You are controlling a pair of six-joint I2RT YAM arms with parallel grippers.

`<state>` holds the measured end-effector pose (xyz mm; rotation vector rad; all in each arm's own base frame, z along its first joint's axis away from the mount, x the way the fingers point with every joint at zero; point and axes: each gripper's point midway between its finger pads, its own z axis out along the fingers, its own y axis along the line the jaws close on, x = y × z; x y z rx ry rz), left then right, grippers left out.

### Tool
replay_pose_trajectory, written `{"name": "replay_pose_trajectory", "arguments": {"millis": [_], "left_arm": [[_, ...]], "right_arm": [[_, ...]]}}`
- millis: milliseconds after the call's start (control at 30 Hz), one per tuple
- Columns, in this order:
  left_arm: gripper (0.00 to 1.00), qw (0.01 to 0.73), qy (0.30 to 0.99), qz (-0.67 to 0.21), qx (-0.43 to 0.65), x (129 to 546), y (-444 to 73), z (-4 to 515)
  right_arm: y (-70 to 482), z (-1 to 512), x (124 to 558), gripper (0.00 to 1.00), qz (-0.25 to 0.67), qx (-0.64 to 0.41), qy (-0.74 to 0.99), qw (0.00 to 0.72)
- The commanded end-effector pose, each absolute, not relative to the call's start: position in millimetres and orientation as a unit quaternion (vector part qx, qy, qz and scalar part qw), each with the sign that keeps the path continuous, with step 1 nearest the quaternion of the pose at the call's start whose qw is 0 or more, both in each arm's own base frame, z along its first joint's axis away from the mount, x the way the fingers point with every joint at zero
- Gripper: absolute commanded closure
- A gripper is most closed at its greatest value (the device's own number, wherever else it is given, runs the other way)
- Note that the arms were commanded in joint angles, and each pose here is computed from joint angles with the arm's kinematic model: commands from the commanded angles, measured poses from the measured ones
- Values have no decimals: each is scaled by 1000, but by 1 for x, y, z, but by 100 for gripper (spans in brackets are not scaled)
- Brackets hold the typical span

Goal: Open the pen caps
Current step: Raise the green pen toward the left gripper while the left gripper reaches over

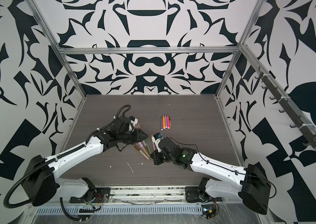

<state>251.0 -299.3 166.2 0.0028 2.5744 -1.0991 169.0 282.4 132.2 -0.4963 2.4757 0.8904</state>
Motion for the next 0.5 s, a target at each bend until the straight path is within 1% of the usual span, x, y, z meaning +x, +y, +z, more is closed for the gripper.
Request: {"name": "replay_pose_trajectory", "arguments": {"millis": [0, 167, 333, 467], "left_arm": [[57, 185, 902, -390, -4, 258, -304, 174], [58, 183, 904, -386, -4, 257, -302, 170], [70, 183, 905, -385, 0, 255, -301, 169], [71, 182, 905, -385, 4, 254, -301, 169]], "right_arm": [[288, 150, 171, 100, 346, -181, 887, 245], [289, 156, 172, 100, 350, -179, 885, 250], [292, 157, 173, 100, 351, -179, 885, 248], [295, 161, 173, 100, 361, -175, 882, 248]]}}
